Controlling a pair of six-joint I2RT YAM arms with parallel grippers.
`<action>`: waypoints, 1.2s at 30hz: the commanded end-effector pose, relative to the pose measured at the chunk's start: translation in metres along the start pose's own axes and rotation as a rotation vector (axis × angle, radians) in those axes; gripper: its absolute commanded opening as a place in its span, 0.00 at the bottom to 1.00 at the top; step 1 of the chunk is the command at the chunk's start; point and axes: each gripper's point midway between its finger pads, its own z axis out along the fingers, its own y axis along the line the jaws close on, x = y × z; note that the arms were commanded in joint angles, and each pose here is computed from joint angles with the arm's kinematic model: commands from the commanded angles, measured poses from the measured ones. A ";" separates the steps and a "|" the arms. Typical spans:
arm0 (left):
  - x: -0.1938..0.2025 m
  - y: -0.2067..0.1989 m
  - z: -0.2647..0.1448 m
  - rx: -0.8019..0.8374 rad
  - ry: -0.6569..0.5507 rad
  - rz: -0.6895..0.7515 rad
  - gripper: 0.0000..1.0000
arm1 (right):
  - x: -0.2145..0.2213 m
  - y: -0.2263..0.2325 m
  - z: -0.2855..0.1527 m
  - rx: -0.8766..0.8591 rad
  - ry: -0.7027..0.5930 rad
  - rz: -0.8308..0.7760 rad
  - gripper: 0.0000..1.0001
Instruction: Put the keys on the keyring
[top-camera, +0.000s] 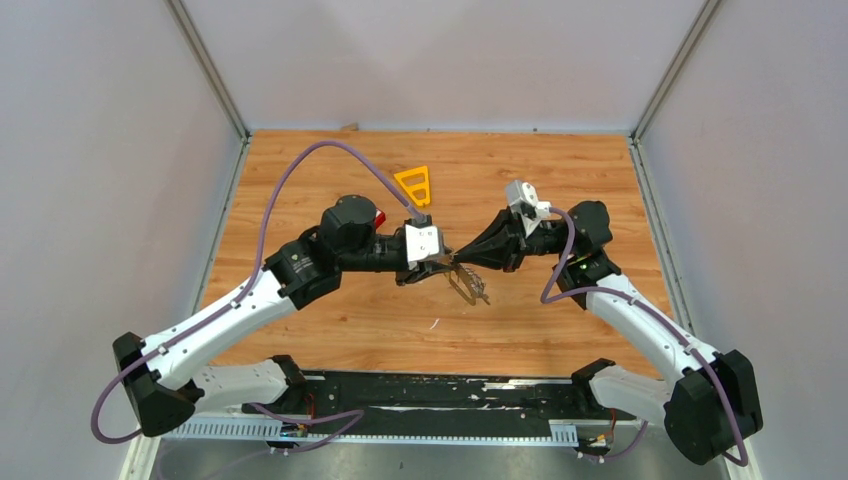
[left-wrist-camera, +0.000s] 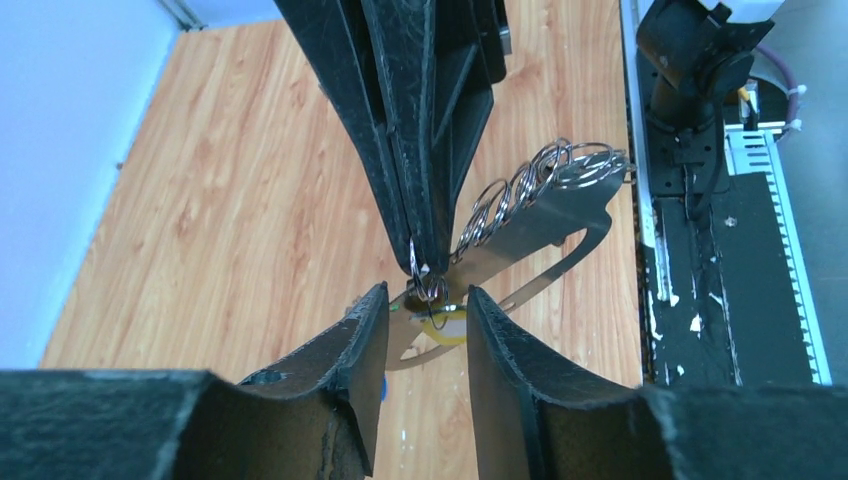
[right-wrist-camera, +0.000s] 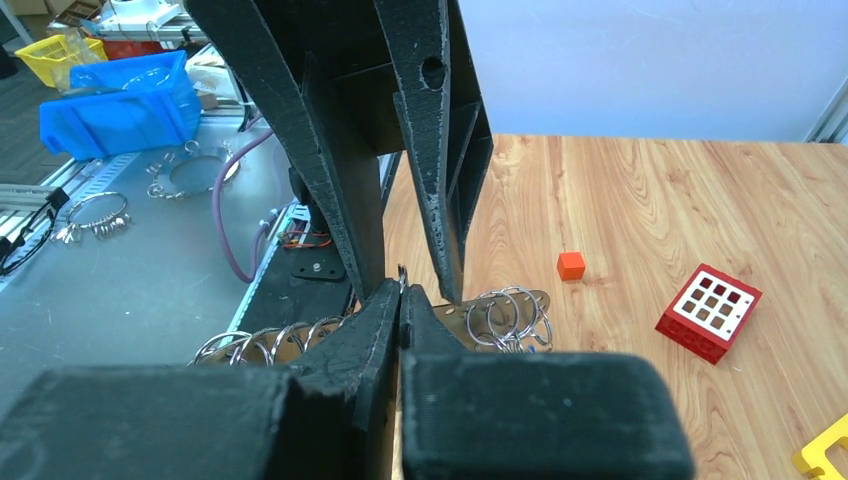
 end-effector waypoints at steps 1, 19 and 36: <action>-0.018 -0.001 0.006 0.039 -0.079 0.022 0.39 | -0.009 0.003 0.000 -0.017 -0.023 -0.041 0.00; -0.017 0.002 0.003 0.022 -0.055 0.015 0.00 | 0.002 -0.007 -0.002 0.024 0.005 -0.059 0.00; -0.004 0.016 0.004 -0.010 0.074 0.027 0.00 | 0.014 -0.012 -0.008 0.062 0.074 -0.162 0.07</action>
